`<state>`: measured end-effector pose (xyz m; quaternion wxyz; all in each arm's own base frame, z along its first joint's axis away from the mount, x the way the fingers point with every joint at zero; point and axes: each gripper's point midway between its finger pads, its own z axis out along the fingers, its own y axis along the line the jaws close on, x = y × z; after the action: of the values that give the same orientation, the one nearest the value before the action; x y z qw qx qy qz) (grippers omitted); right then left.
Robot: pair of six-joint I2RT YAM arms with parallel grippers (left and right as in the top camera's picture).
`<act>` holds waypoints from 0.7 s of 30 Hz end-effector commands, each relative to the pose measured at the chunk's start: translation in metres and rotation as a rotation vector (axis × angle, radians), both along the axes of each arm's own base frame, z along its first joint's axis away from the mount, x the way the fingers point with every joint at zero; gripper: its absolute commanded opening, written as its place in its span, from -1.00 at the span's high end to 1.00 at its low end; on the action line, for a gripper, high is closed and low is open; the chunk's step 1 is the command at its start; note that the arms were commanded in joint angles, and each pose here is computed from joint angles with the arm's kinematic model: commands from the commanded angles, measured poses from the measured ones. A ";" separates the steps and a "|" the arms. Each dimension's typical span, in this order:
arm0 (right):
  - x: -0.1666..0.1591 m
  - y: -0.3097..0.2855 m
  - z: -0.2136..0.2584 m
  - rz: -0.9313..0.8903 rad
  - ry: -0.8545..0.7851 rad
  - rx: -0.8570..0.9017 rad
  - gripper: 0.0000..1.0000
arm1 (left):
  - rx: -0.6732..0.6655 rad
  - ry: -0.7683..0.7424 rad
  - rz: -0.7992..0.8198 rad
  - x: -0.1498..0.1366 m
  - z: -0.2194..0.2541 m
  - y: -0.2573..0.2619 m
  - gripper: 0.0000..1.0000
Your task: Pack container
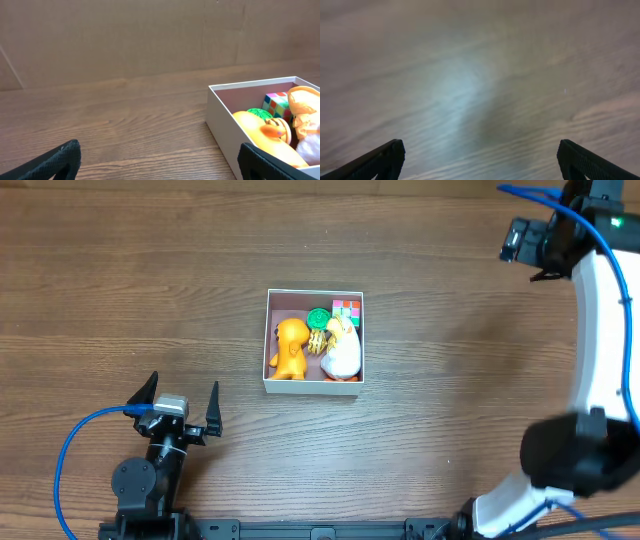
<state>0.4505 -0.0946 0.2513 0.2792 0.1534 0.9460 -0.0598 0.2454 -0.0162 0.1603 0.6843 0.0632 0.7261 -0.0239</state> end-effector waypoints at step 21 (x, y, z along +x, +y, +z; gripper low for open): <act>-0.203 0.100 0.113 0.297 -0.740 0.085 -1.00 | 0.027 -0.011 0.012 0.000 0.001 0.003 -1.00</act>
<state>0.2669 -0.0100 0.3688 0.5876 0.0620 0.8053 0.0480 0.2455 -0.0157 0.1603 0.6843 0.0624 0.7262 -0.0225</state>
